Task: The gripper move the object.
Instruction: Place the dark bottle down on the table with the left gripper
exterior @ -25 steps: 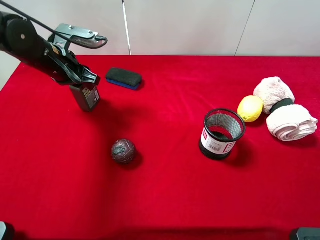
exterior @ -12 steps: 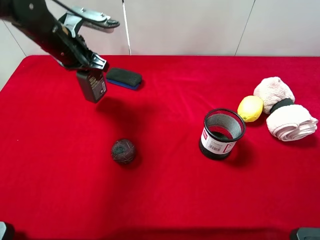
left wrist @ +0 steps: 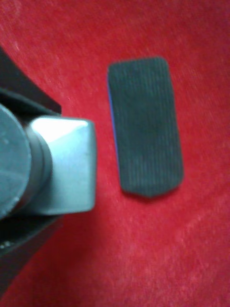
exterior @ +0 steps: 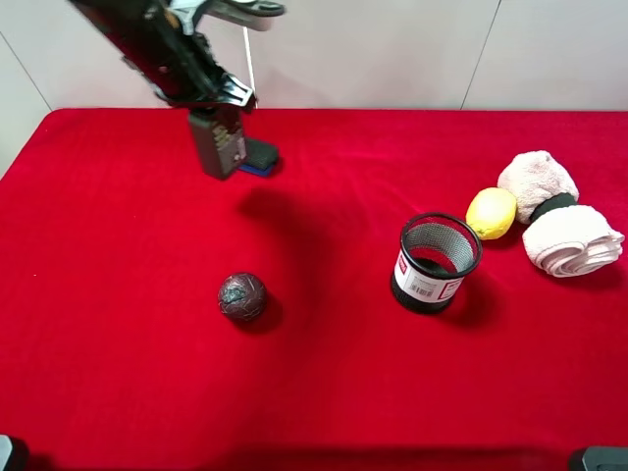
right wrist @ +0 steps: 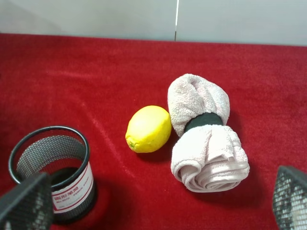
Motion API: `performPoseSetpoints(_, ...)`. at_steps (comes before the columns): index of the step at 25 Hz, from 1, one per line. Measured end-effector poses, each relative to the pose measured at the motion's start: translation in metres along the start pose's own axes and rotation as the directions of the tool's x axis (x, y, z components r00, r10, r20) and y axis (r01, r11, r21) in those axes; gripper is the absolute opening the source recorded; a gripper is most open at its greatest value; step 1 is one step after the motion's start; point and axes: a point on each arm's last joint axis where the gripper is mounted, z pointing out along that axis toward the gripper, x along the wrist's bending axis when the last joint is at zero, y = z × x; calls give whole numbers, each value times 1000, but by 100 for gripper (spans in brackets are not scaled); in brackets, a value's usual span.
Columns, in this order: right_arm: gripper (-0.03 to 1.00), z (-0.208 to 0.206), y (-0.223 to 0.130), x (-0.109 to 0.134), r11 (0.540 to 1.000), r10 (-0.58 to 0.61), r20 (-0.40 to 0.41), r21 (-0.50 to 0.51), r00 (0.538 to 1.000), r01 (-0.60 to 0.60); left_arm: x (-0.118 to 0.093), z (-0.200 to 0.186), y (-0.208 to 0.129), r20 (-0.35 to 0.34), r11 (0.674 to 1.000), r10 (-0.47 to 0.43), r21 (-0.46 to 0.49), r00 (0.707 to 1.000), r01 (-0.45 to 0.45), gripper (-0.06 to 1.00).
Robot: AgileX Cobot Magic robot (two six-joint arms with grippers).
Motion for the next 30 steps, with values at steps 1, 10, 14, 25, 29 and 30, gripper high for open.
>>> performPoseSetpoints(1,69,0,0,0,1000,0,0,0,1000,0,-7,3,5,10,1000,14,0,1000,-14,41)
performPoseSetpoints(10,69,0,0,0,1000,0,0,0,1000,0,-65,21,41,91,994,111,-24,990,-109,41)
performPoseSetpoints(14,69,0,0,0,1000,0,0,0,1000,0,-89,28,53,119,985,170,-22,978,-168,41)
performPoseSetpoints(25,69,0,0,0,1000,0,0,0,1000,0,-146,45,64,193,959,284,-37,939,-282,41)
performPoseSetpoints(29,69,0,0,0,1000,0,0,0,1000,0,-158,51,59,214,954,296,-29,931,-297,41)
performPoseSetpoints(30,69,0,0,0,1000,0,0,0,1000,0,-159,53,57,216,953,299,-26,929,-301,41)
